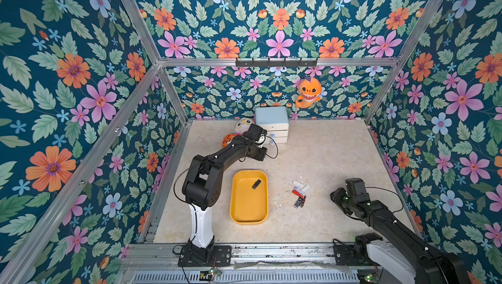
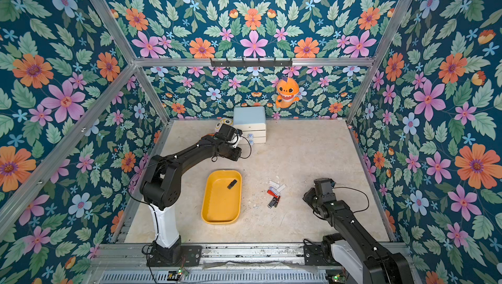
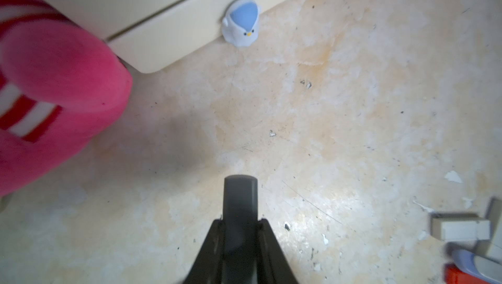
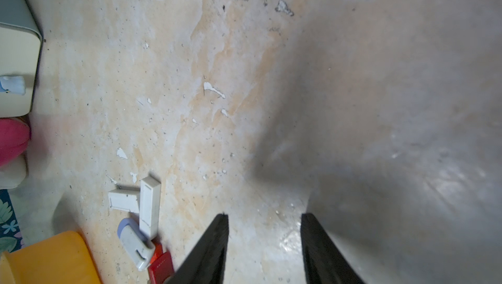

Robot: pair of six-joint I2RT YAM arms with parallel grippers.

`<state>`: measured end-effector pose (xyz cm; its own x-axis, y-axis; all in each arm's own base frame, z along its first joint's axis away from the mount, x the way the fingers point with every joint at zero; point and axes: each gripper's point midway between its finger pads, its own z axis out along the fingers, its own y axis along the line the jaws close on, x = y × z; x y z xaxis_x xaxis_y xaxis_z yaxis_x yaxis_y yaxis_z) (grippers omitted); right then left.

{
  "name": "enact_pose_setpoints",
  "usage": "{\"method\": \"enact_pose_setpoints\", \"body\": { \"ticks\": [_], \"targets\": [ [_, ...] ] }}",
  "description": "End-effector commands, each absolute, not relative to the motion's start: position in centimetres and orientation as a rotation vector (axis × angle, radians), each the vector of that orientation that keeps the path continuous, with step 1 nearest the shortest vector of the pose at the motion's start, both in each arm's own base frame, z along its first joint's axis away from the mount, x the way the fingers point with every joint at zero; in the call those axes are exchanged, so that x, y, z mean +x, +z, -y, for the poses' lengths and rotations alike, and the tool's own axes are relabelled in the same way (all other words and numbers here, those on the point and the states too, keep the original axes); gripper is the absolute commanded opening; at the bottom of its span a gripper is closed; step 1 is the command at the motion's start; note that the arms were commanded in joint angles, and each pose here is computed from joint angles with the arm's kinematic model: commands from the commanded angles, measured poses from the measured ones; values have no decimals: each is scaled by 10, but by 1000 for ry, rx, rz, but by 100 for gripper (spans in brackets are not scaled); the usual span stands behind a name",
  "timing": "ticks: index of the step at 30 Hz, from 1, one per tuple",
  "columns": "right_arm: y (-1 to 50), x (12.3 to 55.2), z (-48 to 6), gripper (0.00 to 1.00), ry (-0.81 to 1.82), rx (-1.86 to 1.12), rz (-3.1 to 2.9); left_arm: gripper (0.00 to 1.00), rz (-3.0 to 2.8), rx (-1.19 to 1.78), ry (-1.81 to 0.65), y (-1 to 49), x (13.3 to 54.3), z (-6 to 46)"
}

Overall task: Put the usb flash drive into the storage box
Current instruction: Place the USB flash in the storage box.

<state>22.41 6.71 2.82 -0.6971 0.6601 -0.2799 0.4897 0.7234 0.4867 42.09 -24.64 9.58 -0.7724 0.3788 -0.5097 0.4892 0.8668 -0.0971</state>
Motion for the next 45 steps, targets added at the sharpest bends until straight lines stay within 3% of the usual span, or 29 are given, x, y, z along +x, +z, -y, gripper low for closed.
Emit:
{"method": "enact_pose_setpoints", "body": {
  "ticks": [1, 7, 12, 16, 30, 45],
  "targets": [
    [31, 227, -66, 49, 518, 869, -2481, 22, -2576, 546, -285, 116, 411, 234],
    [30, 227, -67, 49, 519, 866, -2484, 25, -2603, 326, -375, 141, 354, 207],
    [29, 227, -68, 49, 519, 867, -2493, 25, -2674, 167, -439, 121, 297, 186],
    [29, 227, -68, 49, 522, 867, -2492, 25, -2717, 89, -383, 92, 275, 172],
    [29, 228, -68, 49, 518, 870, -2497, 23, -2709, -40, -263, 31, 299, 174],
    [28, 227, -68, 49, 517, 869, -2499, 24, -2729, 93, -313, 27, 282, 209]
  ]
}}
